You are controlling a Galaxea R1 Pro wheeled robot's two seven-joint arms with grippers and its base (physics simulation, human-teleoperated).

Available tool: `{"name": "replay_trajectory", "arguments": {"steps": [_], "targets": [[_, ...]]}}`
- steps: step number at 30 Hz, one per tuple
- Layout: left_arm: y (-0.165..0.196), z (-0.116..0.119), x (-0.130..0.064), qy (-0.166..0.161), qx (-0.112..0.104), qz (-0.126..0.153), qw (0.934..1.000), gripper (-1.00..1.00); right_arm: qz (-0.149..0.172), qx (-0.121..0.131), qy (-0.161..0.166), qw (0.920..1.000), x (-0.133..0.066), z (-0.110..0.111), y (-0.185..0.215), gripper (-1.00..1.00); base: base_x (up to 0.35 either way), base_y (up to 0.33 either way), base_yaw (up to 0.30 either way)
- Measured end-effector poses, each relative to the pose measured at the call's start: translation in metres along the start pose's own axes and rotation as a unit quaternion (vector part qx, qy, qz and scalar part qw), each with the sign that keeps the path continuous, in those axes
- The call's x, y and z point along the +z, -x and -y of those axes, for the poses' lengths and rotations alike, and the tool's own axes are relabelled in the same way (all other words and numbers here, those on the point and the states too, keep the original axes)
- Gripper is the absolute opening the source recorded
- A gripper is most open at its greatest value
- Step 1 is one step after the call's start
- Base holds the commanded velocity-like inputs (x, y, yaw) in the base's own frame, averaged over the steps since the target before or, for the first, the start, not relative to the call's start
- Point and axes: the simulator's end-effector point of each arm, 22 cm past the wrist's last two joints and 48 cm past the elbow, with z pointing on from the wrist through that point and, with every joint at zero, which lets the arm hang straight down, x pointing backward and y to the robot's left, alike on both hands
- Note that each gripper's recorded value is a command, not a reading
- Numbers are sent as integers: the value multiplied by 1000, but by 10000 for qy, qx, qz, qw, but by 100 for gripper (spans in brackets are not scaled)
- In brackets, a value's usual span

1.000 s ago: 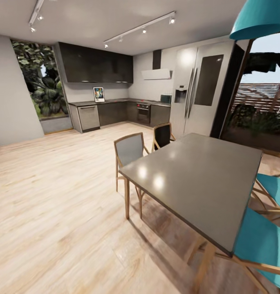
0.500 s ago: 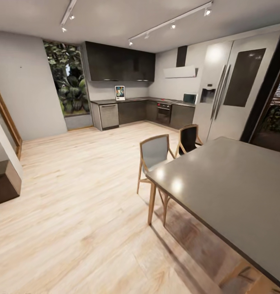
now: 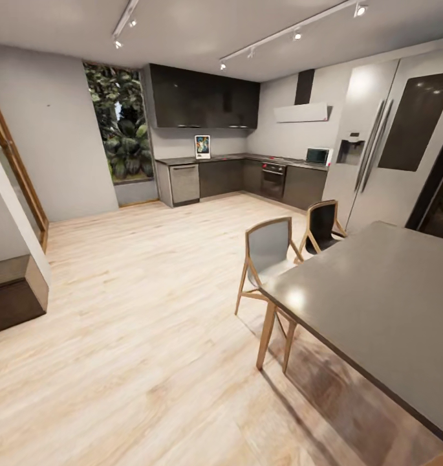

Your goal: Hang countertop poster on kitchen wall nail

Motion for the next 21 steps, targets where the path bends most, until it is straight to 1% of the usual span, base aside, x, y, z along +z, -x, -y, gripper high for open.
{"name": "replay_trajectory", "arguments": {"steps": [4, 9, 15, 21], "targets": [[0, 0, 0, -7, 8, 4, 10000, 100, 12, 13, -12, 10000, 0, 1, 1, 100, 272, 235, 0], [0, 1, 0, -15, 13, 6, 10000, 100, 20, 30, 1, 10000, 0, -3, 2, 100, 318, 130, 0], [0, 1, 0, -17, 14, 6, 10000, 100, 26, 40, 32, 10000, 0, -8, 3, 100, 335, 29, 0], [0, 1, 0, -17, 14, 7, 10000, 100, 19, 38, 36, 10000, 0, -8, 2, 100, 339, 3, 0]]}}
